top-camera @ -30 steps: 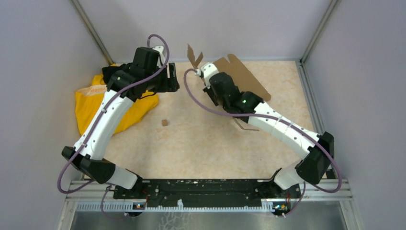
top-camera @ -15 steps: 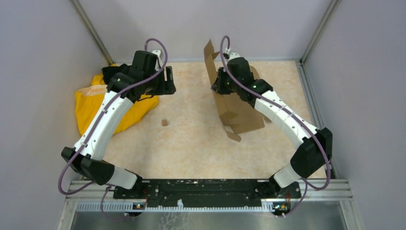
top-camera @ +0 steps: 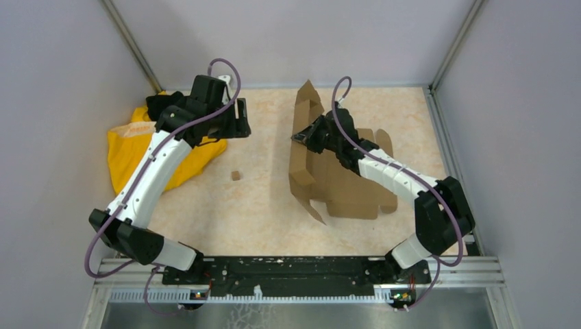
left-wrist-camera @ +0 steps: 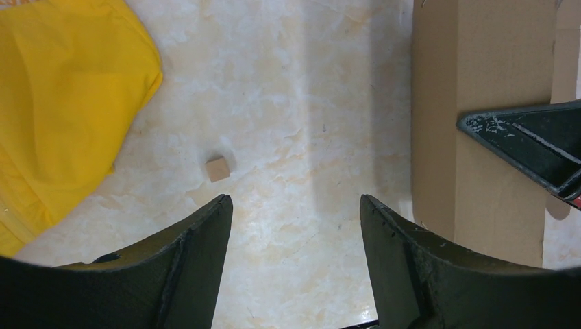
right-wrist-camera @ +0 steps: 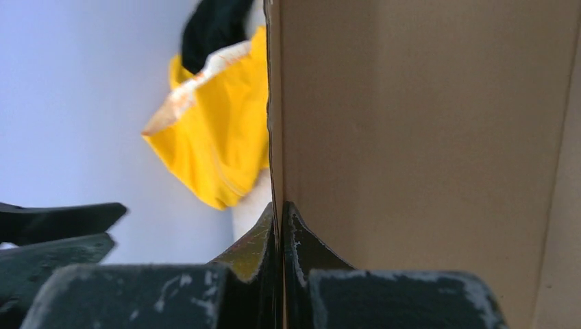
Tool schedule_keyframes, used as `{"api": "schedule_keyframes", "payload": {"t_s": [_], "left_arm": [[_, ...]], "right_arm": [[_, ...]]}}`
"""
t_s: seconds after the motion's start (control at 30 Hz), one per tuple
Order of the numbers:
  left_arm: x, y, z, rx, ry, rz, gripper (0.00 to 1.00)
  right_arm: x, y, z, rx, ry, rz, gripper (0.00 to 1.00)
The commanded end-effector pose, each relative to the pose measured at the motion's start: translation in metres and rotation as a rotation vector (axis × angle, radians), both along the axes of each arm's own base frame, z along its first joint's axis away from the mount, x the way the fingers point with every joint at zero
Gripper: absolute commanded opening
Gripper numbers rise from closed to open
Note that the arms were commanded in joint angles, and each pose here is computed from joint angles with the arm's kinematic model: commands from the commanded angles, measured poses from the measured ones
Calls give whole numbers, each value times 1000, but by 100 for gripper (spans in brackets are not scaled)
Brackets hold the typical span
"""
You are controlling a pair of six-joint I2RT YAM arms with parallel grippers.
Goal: Fold the paper box
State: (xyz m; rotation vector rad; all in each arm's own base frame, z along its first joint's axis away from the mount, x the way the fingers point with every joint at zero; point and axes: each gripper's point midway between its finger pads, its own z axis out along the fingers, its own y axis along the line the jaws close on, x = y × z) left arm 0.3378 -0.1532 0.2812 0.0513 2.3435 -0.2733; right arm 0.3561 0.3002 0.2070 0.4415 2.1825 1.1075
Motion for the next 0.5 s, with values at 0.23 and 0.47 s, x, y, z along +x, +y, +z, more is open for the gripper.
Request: {"api": "schedule_keyframes", "payload": {"t_s": [0.23,0.47], "left_arm": [[8,-5,-25,4,40,-19,73],[12,-15,-20,-34,25,-51,72]], "right_arm": [[15,20,104,540,-159,-24,0],[12,14,70,567,-115,-34,0]]}}
